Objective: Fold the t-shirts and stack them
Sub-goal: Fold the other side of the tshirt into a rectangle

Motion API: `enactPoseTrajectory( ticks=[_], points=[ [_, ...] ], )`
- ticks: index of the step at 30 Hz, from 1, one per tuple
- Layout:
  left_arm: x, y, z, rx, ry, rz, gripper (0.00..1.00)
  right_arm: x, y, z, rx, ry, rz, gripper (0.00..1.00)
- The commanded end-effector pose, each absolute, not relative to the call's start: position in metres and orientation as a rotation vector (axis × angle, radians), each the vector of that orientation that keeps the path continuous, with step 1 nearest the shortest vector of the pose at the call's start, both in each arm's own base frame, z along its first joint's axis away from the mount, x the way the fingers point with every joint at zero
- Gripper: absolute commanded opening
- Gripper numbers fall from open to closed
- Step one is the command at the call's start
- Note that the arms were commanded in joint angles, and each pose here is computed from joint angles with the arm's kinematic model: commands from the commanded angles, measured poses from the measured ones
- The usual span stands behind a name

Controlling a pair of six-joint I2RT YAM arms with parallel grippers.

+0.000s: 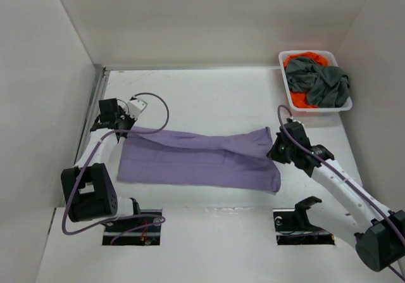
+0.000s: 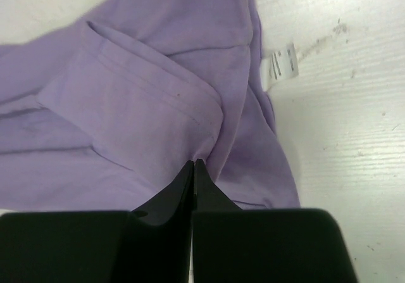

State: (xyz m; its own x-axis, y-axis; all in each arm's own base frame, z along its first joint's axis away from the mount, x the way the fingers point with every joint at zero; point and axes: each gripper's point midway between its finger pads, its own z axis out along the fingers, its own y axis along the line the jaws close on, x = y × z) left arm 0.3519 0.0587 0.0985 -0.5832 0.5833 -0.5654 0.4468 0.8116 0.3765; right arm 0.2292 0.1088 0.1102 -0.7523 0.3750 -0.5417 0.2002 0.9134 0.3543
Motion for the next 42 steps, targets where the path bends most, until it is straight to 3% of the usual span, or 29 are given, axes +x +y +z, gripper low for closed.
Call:
enactPoseTrajectory(
  ticks=[1, 7, 10, 12, 18, 23, 31, 42],
  points=[
    [0.351, 0.057, 0.097, 0.866, 2.227, 0.299, 0.03, 0.219, 0.111, 0.091, 0.440, 2.493, 0.344, 0.00],
    [0.330, 0.057, 0.065, 0.963, 2.258, 0.313, 0.05, 0.205, 0.109, 0.074, 0.447, 2.560, 0.309, 0.00],
    [0.328, 0.061, 0.058, 0.982, 2.266, 0.333, 0.08, 0.204, 0.113, 0.074, 0.430, 2.576, 0.312, 0.15],
    [0.328, 0.062, 0.061, 0.986, 2.259, 0.340, 0.18, 0.205, 0.113, 0.077, 0.408, 2.589, 0.305, 0.25],
    [0.338, 0.076, 0.096, 0.935, 2.220, 0.385, 0.42, 0.225, 0.130, 0.142, 0.286, 2.437, 0.372, 0.31],
    [0.335, 0.071, 0.109, 0.930, 2.251, 0.262, 0.53, 0.279, 0.176, 0.163, 0.089, 2.396, 0.343, 0.38],
    [0.388, 0.069, 0.115, 0.655, 2.298, 0.129, 0.57, 0.366, 0.229, 0.121, -0.115, 2.462, 0.220, 0.53],
    [0.413, 0.072, 0.077, 0.484, 2.420, 0.080, 0.58, 0.352, 0.218, 0.066, -0.130, 2.615, 0.104, 0.53]
  ],
)
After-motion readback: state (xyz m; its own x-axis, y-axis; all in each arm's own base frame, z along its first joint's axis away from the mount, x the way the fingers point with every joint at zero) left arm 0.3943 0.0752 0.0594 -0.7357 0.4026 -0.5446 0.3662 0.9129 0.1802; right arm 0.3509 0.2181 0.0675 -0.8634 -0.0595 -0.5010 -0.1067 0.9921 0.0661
